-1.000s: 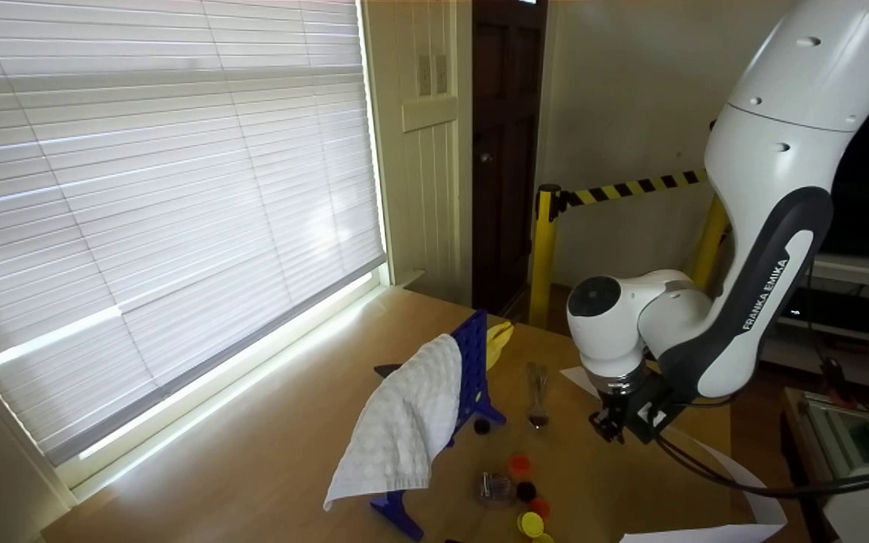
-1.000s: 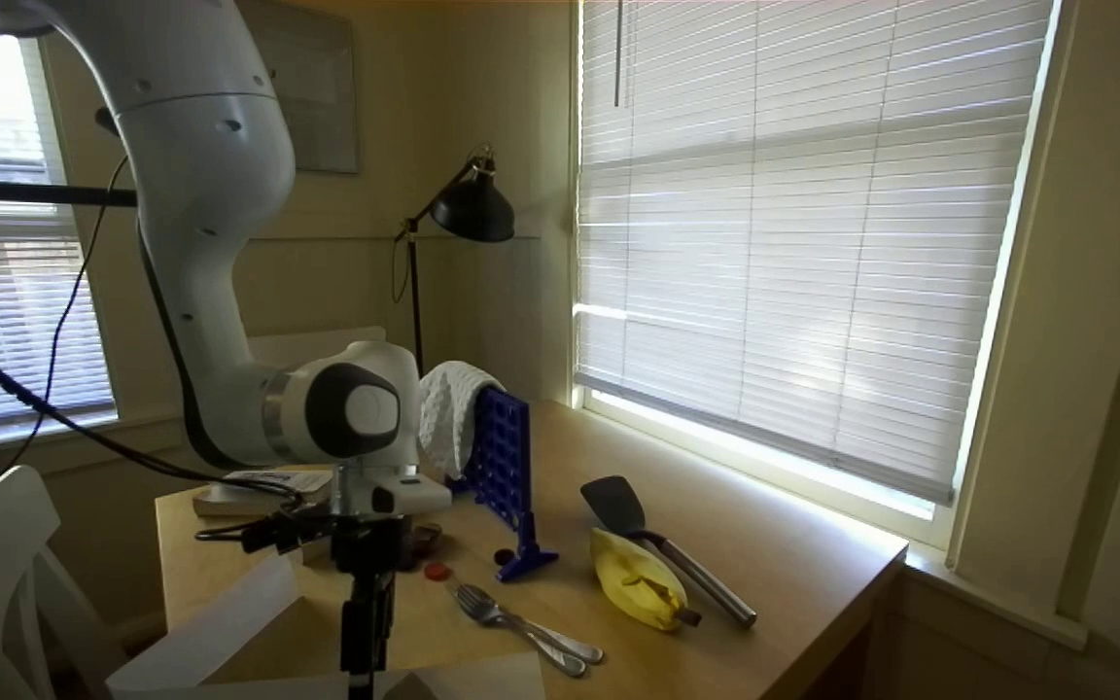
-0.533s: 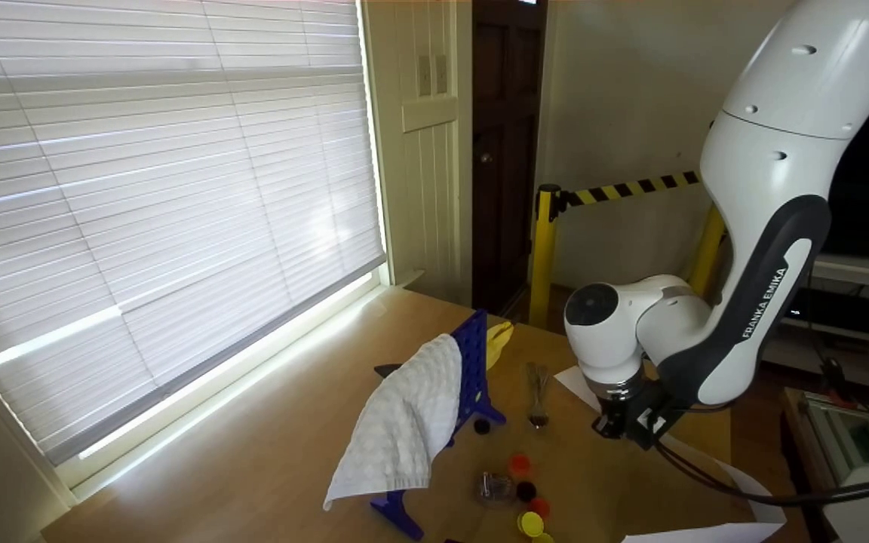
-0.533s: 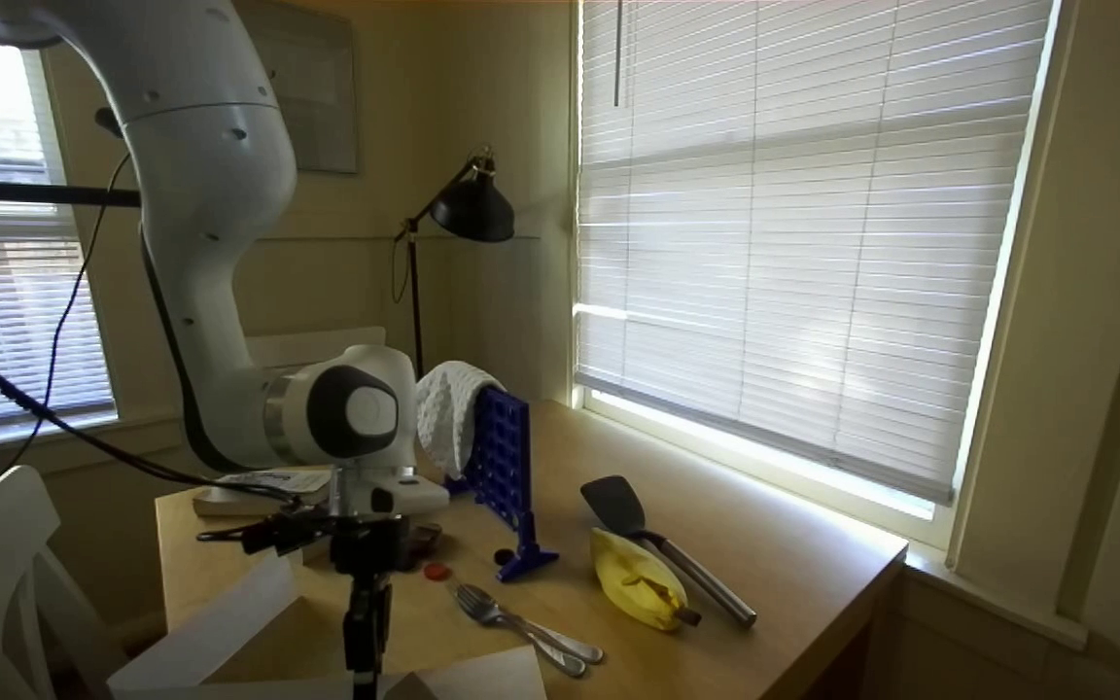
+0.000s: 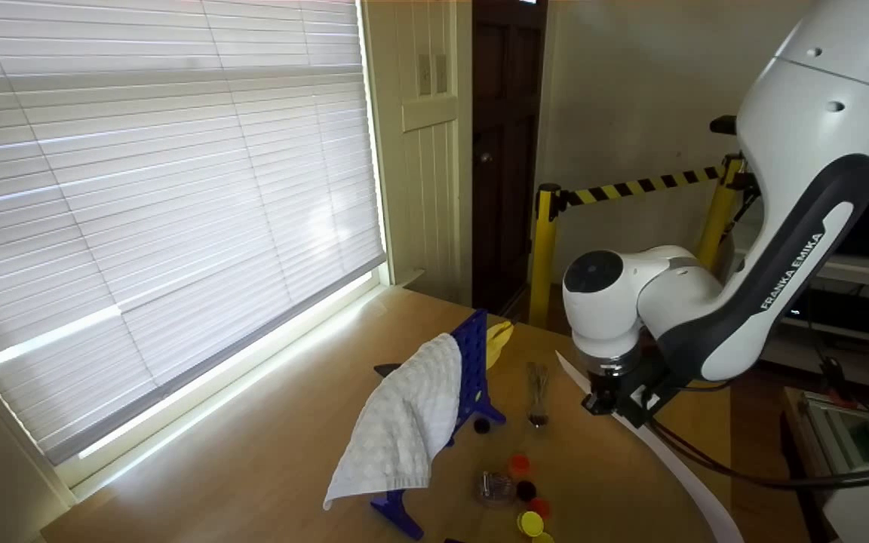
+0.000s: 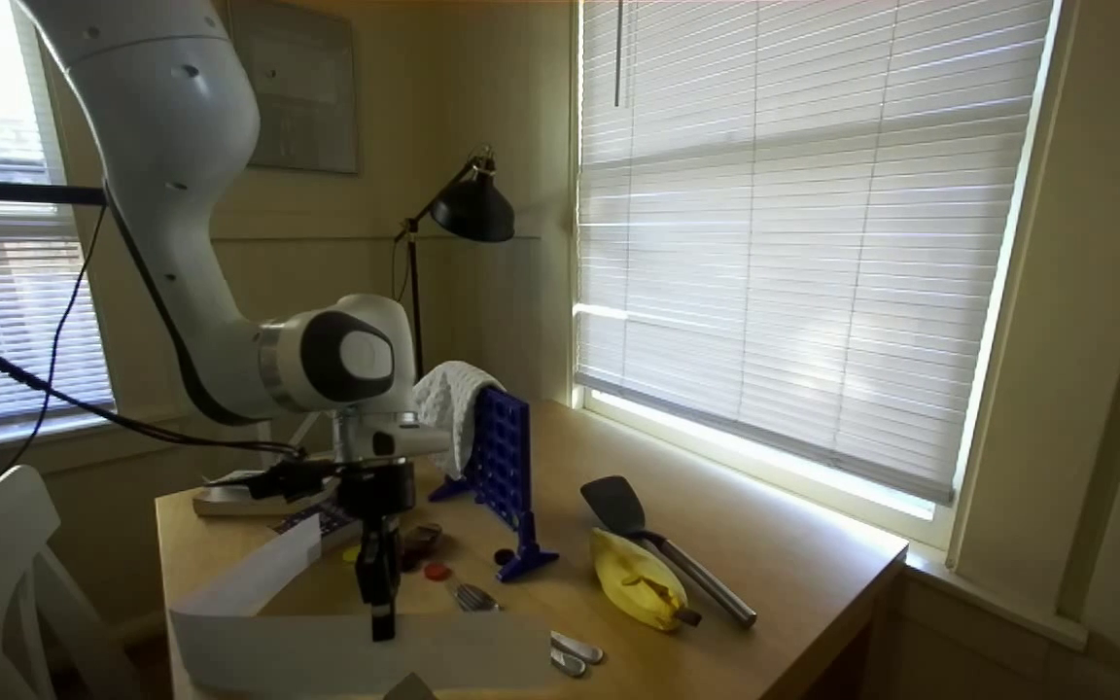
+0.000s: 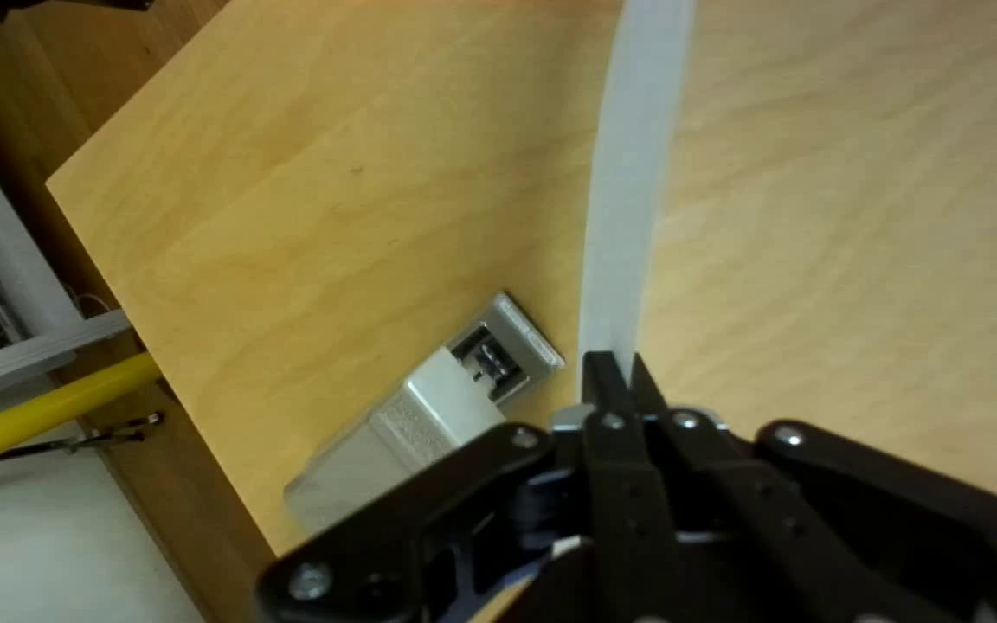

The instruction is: Move the object slightly forward on the table

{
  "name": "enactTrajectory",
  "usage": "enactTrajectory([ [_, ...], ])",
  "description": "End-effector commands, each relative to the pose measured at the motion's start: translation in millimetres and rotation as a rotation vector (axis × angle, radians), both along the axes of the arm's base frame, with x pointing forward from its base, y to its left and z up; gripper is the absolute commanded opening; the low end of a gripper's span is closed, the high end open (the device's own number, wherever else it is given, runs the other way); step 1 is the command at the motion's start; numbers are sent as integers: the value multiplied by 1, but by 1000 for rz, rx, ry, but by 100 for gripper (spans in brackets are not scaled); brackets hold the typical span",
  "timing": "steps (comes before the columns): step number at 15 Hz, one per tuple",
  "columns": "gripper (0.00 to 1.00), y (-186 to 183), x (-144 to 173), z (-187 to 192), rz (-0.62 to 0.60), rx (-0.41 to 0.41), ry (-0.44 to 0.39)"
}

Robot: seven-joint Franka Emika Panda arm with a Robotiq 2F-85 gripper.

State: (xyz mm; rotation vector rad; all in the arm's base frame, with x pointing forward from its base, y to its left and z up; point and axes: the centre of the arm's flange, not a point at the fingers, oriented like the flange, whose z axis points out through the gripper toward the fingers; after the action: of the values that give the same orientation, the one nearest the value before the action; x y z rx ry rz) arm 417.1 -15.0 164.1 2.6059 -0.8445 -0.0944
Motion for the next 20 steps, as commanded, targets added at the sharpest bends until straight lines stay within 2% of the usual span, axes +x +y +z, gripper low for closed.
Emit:
enactTrajectory([
  [1,0,3,13,53,16,10,-108],
  [4,0,6,38,97,84,-33,-257],
  [8,0,-2,70,147,157,-146,-441],
  [12,0,-19,97,170,250,-299,-591],
  [15,0,-28,119,179,266,-421,-706],
  [16,1,-22,103,192,272,-353,-639],
  [18,1,-25,112,196,274,-385,-684],
  [20,1,-25,115,194,276,-390,-690],
])
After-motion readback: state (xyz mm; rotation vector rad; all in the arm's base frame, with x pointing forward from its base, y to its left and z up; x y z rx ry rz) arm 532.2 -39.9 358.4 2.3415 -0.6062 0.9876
